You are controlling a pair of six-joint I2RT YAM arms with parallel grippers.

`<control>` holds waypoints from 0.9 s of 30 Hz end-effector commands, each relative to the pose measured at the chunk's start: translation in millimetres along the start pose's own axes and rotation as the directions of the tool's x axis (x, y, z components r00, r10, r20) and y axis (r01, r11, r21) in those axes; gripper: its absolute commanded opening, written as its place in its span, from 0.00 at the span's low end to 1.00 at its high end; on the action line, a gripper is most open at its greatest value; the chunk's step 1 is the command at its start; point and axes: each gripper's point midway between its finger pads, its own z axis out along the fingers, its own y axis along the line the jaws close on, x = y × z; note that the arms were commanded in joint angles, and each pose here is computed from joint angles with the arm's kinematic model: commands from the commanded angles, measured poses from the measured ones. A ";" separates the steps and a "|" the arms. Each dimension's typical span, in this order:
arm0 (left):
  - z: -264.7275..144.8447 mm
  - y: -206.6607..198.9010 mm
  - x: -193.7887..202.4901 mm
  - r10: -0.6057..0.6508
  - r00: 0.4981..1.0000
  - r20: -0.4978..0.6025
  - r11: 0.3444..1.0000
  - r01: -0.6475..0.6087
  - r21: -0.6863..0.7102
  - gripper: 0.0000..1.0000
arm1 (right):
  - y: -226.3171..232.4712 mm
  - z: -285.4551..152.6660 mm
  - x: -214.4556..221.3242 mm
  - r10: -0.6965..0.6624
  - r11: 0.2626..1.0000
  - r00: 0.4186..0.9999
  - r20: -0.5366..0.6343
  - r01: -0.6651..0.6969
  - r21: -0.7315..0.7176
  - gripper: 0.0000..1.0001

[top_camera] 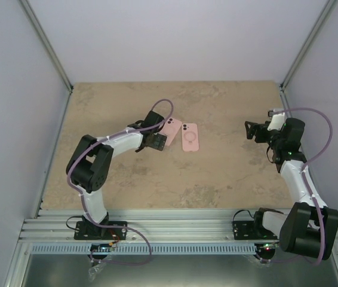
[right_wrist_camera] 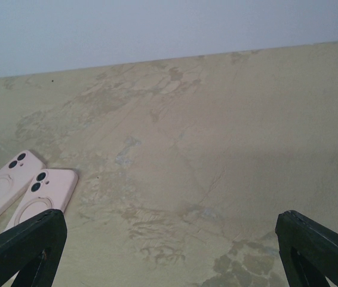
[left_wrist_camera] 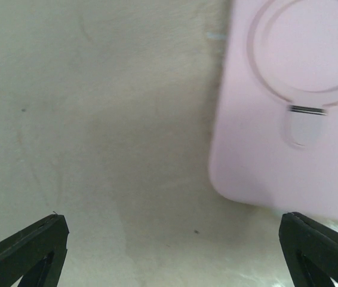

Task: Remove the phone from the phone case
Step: Adjust the phone at the center of the board.

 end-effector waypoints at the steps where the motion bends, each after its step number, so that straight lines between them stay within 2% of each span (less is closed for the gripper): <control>1: -26.1 -26.4 -17.7 0.044 0.996 0.072 0.984 -0.055 0.167 0.99 | 7.0 0.6 -2.6 -0.011 0.999 1.000 0.018 0.012 -0.049 0.98; 5: -27.5 -41.3 -23.5 0.065 0.997 0.049 0.966 -0.075 0.246 0.99 | 22.0 -0.6 0.3 -0.018 0.990 1.000 0.008 0.019 -0.136 0.98; 8: -19.0 -45.6 -28.2 0.084 0.996 0.017 0.964 -0.085 0.251 0.99 | 29.3 -2.4 1.5 -0.022 0.984 1.000 0.007 0.023 -0.179 0.98; 17: 6.7 -44.9 -42.7 0.083 0.996 -0.031 0.976 -0.075 0.203 0.99 | 29.6 -3.4 1.7 -0.028 0.983 1.000 0.012 0.030 -0.179 0.98; 27: 26.5 -59.3 -56.5 0.077 0.996 -0.049 0.968 -0.063 0.242 0.99 | 28.3 -1.7 4.4 -0.026 0.983 1.000 0.002 0.026 -0.181 0.98</control>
